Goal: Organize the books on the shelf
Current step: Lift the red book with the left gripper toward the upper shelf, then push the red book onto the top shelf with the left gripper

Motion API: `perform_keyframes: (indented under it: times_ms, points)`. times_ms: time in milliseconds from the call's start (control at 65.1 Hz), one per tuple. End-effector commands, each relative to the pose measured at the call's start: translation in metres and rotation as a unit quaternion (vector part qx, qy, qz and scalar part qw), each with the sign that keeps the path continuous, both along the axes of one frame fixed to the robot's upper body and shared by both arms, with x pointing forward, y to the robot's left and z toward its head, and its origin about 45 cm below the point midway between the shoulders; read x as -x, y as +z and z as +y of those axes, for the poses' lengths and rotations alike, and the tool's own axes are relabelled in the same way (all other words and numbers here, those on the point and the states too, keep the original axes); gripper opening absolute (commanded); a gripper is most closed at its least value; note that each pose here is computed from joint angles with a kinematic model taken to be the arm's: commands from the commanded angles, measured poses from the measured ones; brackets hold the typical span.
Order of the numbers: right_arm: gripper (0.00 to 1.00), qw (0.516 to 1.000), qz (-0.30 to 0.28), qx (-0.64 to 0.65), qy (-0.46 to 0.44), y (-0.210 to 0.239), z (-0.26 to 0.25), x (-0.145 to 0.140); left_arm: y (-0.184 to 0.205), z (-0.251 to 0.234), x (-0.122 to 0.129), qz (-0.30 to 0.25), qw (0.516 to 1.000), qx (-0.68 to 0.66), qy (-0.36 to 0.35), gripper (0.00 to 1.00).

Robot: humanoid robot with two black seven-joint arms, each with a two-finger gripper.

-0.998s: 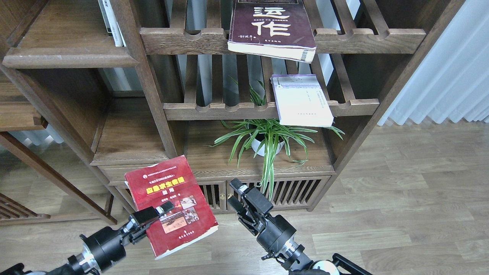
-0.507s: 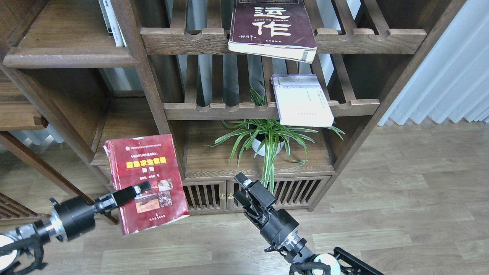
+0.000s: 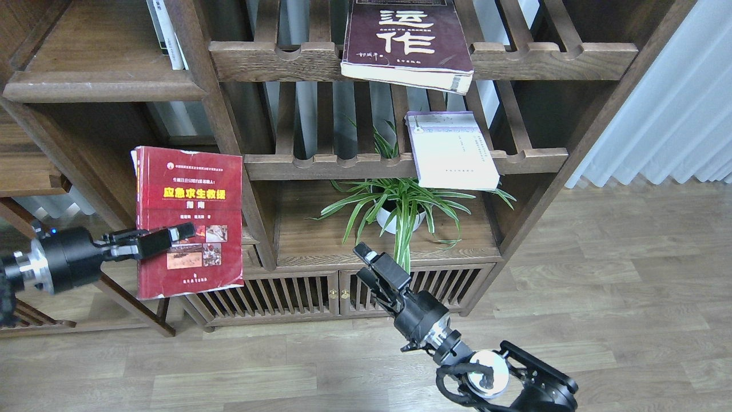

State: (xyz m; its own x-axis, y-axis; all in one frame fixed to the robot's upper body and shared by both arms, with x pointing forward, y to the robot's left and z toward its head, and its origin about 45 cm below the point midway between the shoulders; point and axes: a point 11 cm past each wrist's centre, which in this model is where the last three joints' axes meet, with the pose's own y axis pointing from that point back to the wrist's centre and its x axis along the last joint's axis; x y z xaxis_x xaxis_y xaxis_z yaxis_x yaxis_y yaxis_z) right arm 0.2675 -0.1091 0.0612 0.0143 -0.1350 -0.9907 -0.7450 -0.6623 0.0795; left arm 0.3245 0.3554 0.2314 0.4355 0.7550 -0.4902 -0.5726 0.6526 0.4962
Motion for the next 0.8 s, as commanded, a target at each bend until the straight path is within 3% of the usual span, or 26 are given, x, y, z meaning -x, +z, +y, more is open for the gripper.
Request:
perform_keyframes:
  times_ms: [0, 522, 783]
  points:
    - [0.98, 1.000, -0.005, 0.002, 0.005, 0.002, 0.002, -0.002, 0.025, 0.003, -0.014, -0.031, 0.999, -0.009, -0.001, 0.09]
    - [0.98, 1.000, -0.016, 0.012, 0.016, 0.004, 0.004, -0.004, 0.077, 0.044, -0.022, -0.077, 0.995, -0.059, 0.031, 0.09]
    - [0.98, 1.000, -0.018, 0.013, 0.017, 0.005, 0.004, -0.005, 0.131, 0.073, -0.037, -0.128, 0.986, -0.074, 0.071, 0.08]
